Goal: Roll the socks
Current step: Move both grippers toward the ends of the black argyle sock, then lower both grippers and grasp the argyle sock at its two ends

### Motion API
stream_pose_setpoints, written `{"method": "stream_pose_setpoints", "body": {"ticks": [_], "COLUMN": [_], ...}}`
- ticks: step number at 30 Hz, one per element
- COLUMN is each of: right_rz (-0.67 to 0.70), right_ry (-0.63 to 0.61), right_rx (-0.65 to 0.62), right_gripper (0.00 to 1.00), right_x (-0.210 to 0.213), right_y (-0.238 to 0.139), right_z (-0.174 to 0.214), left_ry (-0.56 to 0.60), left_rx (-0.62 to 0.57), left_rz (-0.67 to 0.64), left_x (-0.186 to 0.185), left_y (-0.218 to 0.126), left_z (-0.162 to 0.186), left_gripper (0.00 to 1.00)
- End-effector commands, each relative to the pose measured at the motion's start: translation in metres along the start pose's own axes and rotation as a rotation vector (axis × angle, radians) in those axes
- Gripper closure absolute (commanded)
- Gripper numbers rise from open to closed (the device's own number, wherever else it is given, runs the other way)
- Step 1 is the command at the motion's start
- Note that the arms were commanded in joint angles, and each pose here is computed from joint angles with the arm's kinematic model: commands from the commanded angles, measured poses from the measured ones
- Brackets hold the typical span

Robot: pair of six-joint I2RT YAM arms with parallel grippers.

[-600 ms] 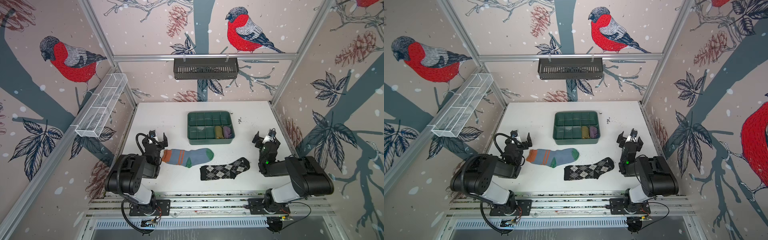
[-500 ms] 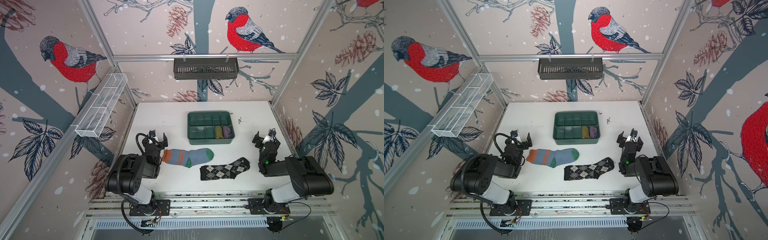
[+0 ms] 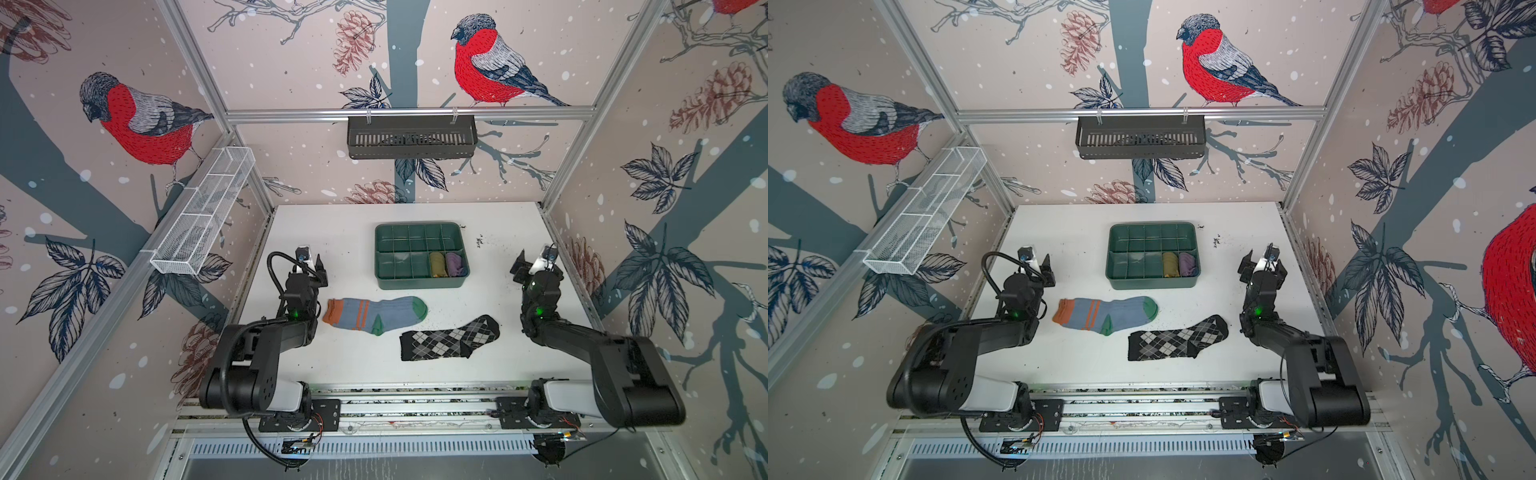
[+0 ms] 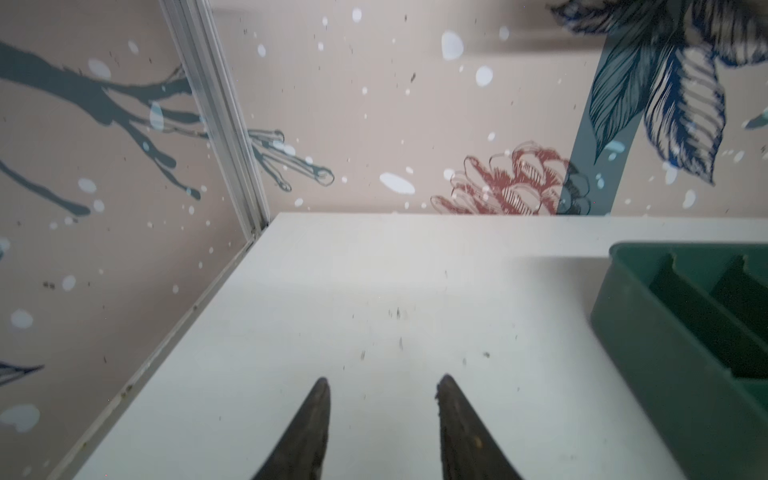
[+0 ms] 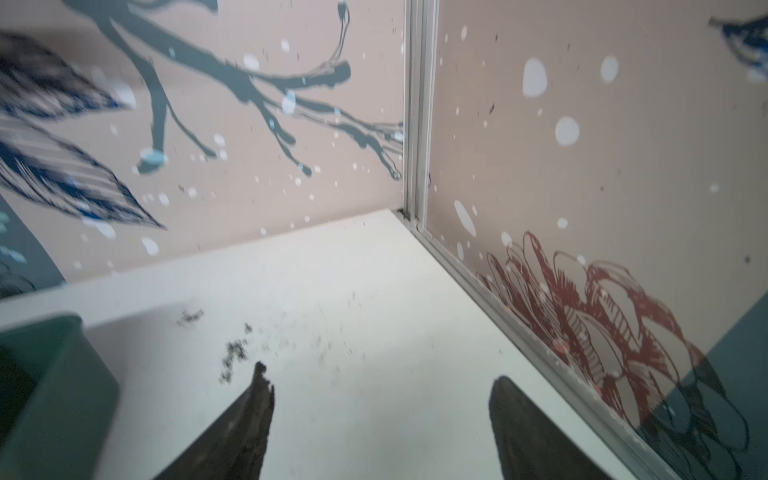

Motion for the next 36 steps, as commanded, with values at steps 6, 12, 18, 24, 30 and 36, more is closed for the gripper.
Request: {"method": "stream_pose_setpoints", "body": {"ticks": [6,12,18,24,30,36], "right_rz": [-0.303,-0.552,-0.683,-0.731,-0.725,-0.764], "right_ry": [0.126,0.151,0.133,0.005,-0.050,-0.056], "right_rx": [0.370,0.533,0.591,0.713,0.770,0.811], "right_gripper": [0.15,0.09,0.09,0.11,0.10,0.11], "right_x": [0.038,0.074,0.105,0.136,0.145,0.153], "right_y": [-0.049,-0.121,-0.177,-0.211,-0.221,-0.232], "right_z": [-0.011,0.006,0.010,0.050,0.077,0.092], "left_ry": [-0.233,-0.257,-0.215,-0.231,-0.250,-0.253], "left_rx": [0.277,0.582,0.827,1.016,1.130,1.210], "left_rz": [0.272,0.484,0.480,0.486,0.497,0.531], "left_x": [-0.096,-0.166,-0.194,-0.201,-0.205,-0.217], "left_y": [-0.039,-0.109,-0.174,-0.219,-0.243,-0.258], "left_z": [-0.035,0.006,0.061,0.118,0.149,0.164], "left_gripper": [0.65,0.67,0.60,0.60,0.57,0.57]}}
Point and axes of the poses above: each gripper's point midway between its finger pads, its own y axis out along the fingers, its own x axis along the line the jaws close on, z = x × y, the point moved 1 cm from there along -y, back along the fingers, and after that the axes turned 8 degrees about -y, right-handed, at the moved point
